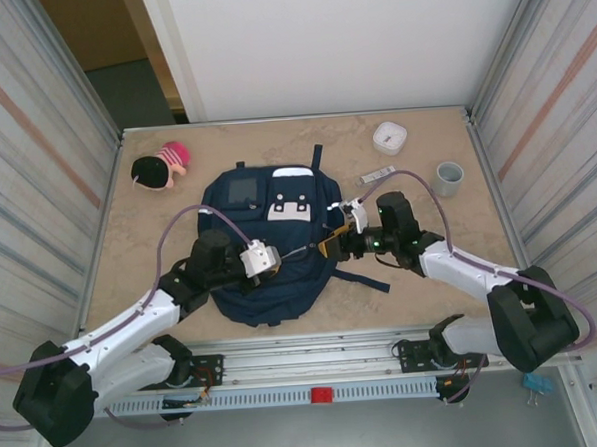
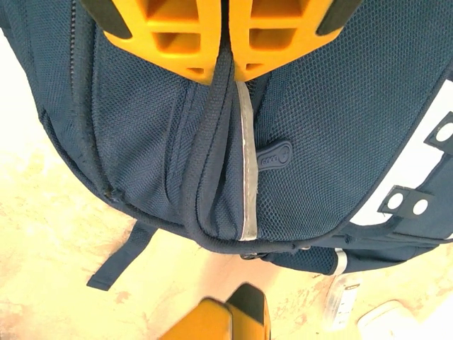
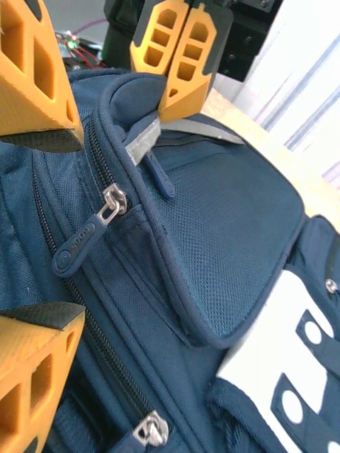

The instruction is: Pack the student bag

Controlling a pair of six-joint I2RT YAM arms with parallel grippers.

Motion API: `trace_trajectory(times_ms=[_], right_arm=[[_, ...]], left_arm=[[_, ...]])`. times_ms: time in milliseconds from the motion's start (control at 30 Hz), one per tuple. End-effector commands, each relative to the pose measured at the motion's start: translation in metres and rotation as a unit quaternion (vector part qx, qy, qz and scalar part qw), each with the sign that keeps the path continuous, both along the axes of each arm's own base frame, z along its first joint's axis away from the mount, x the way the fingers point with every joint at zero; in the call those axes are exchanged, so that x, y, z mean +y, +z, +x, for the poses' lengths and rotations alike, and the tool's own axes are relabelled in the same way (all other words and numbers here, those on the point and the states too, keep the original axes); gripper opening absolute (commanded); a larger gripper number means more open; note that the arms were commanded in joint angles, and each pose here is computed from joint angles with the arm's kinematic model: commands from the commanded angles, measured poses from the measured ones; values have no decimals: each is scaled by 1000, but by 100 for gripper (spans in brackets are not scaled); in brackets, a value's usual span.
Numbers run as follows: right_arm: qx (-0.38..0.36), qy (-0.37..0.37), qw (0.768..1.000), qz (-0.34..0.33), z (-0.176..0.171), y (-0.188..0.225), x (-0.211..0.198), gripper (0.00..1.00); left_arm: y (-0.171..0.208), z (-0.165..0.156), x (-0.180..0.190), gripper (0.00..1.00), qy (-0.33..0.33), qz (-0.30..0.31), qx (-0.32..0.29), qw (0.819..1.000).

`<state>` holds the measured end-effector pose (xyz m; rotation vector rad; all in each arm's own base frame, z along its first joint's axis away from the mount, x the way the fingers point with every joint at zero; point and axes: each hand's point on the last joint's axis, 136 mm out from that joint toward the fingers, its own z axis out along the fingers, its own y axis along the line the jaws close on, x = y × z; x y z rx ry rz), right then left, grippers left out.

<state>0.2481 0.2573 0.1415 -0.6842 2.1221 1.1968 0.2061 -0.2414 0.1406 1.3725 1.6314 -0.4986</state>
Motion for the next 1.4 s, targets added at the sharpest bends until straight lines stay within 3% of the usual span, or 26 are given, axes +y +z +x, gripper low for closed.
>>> trace_trajectory(times_ms=[0, 333, 600, 800, 1067, 1367], right_arm=[[-12, 42, 999, 29, 0, 14, 16, 59], [19, 124, 991, 56, -5, 15, 37, 56], [36, 132, 990, 42, -7, 7, 36, 30], [43, 130, 990, 42, -8, 6, 35, 27], [53, 120, 990, 46, -8, 5, 35, 1], [93, 85, 991, 52, -14, 16, 43, 0]], left_arm=[[27, -2, -7, 3, -20, -45, -28, 998], [27, 4, -2, 1, -8, -47, -27, 998], [31, 6, 1, 1, -1, -49, -32, 998], [33, 9, 2, 0, 7, -51, -35, 998], [37, 18, 6, 0, 33, -56, -36, 997], [22, 39, 16, 1, 105, -26, 6, 994]])
